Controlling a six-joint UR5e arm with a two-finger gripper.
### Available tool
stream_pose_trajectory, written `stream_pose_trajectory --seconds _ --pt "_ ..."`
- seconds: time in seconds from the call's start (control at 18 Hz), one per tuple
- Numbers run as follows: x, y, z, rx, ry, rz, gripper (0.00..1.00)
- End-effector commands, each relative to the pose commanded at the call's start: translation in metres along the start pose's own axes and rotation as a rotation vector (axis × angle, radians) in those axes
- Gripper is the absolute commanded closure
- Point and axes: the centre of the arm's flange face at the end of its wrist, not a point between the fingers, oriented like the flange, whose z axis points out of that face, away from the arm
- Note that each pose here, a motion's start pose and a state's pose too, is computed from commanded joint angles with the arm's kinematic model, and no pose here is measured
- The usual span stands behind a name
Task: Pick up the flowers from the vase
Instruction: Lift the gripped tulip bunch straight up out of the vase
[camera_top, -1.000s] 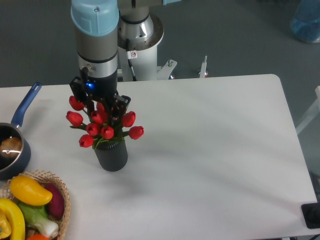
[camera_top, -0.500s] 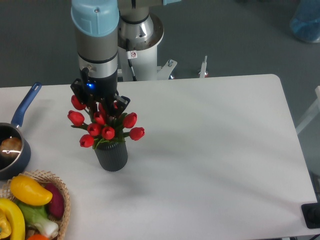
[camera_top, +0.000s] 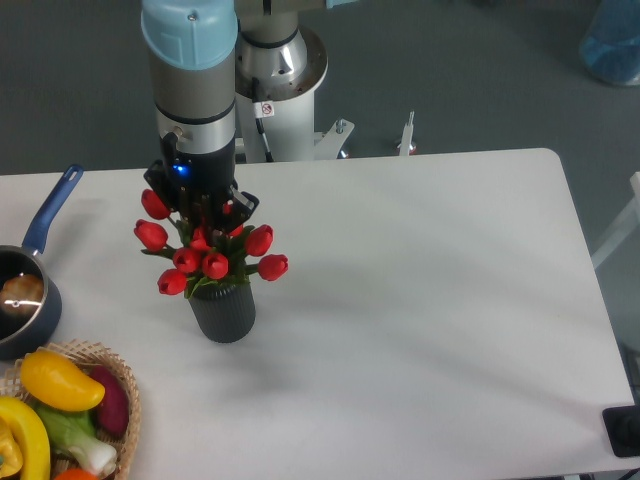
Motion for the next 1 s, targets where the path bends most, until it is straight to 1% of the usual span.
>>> stream_pose_trajectory --seconds 0.11,0.28,0.39,0.5,1.0 --pt "-0.001 0.001 -0.003 -0.002 -0.017 0.002 0.82" --pt "-0.004 0.003 -0.007 -0.024 -0.058 0.015 0.87" --pt "-0.005 0.001 -0.011 -0.018 -0.068 0.018 0.96" --pt "-0.007 0.0 -0.017 -0.013 -0.081 0.017 0.98" --pt "-0.009 -0.003 -0.035 0.018 -0.1 0.016 0.98"
